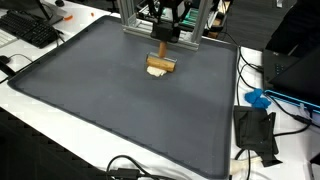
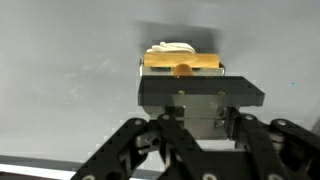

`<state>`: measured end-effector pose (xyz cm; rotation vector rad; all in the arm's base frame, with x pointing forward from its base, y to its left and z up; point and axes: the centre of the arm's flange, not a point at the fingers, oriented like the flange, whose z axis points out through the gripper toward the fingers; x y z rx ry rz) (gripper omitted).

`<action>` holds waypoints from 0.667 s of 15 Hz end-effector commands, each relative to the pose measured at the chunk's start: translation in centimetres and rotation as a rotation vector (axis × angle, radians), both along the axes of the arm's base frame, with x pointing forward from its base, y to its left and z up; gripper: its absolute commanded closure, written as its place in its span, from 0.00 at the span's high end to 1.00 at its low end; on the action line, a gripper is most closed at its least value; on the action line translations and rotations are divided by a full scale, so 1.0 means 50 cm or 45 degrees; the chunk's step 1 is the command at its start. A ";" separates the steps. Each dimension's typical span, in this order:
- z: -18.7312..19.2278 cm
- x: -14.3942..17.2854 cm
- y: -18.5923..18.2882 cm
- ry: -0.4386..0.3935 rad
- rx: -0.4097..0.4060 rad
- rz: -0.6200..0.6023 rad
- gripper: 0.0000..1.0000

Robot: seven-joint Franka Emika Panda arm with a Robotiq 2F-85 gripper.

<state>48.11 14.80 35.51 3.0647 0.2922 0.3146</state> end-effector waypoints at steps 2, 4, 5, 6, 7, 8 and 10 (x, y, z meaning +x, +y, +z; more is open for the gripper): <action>-0.067 -0.008 0.028 -0.051 0.090 0.005 0.22; -0.068 -0.006 0.028 -0.077 0.102 0.004 0.22; -0.069 -0.005 0.029 -0.087 0.110 0.002 0.22; -0.071 -0.006 0.029 -0.098 0.116 0.002 0.22; -0.072 -0.006 0.030 -0.108 0.120 0.001 0.22; -0.072 -0.004 0.027 -0.115 0.111 0.002 0.22; -0.069 -0.001 0.024 -0.124 0.109 0.000 0.22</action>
